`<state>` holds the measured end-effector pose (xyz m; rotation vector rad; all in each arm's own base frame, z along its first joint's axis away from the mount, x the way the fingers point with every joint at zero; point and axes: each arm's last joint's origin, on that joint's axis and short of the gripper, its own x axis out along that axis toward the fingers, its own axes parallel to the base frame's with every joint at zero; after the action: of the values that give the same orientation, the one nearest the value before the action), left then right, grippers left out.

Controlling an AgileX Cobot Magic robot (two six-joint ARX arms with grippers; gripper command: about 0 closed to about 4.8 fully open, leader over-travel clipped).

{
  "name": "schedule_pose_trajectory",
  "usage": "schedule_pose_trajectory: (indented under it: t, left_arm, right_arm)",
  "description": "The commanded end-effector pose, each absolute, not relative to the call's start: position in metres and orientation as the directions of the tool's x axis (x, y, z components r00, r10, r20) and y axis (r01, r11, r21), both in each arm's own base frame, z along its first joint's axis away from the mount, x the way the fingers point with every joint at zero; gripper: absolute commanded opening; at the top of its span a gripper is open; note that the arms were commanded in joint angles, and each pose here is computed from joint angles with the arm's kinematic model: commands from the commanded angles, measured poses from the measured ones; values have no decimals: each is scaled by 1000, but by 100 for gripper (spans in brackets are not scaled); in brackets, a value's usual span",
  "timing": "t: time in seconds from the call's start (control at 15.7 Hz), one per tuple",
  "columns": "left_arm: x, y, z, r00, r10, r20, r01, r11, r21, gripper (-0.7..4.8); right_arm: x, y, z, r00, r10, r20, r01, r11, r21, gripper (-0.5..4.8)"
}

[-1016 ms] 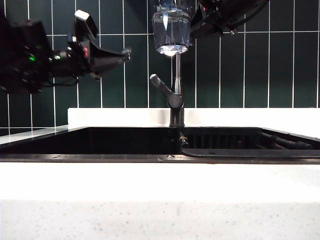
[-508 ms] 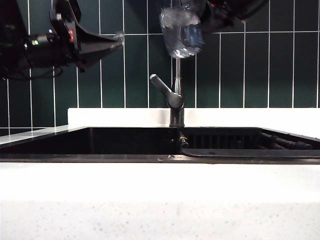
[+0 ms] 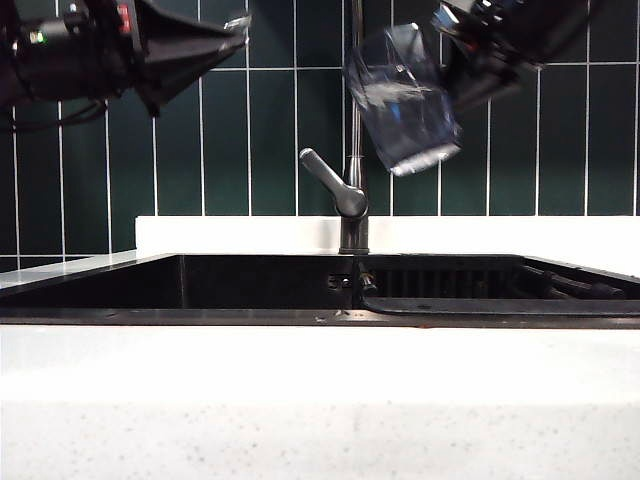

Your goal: Pick up the mug next to the sink, go to the faucet to get some water, pour the water into the sink, and finally put the mug back to its place.

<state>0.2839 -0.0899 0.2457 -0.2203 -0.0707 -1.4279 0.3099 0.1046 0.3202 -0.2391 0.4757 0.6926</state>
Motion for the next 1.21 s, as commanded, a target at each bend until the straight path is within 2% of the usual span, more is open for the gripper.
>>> schedule_pose_trajectory:
  t: [0.06, 0.44, 0.57, 0.7, 0.76, 1.02, 1.21]
  left_arm:
    - [269, -98, 242, 141, -975, 172, 987, 125, -100, -5]
    - [234, -97, 224, 198, -975, 103, 971, 181, -157, -5]
    - [221, -93, 220, 226, -971, 79, 964, 212, -159, -5]
    - [211, -90, 217, 241, -969, 52, 958, 229, -172, -5]
    - [208, -89, 217, 241, -970, 35, 956, 231, -180, -5]
    - [188, -109, 209, 225, -970, -94, 955, 238, -176, -5]
    - [175, -130, 207, 214, -968, -129, 962, 232, -143, -5]
  right_arm:
    - [297, 100, 321, 718, 517, -466, -625, 774, -105, -7]
    - [284, 95, 313, 741, 369, -561, -586, 763, -271, -7]
    - [277, 110, 310, 745, 309, -592, -594, 711, -376, -7]
    - [272, 121, 310, 740, 319, -593, -611, 686, -395, -7]
    - [271, 124, 310, 754, 283, -593, -591, 685, -425, -7]
    - [264, 135, 309, 774, 205, -599, -570, 639, -517, -7]
    - [260, 137, 307, 778, 137, -613, -555, 605, -570, -7]
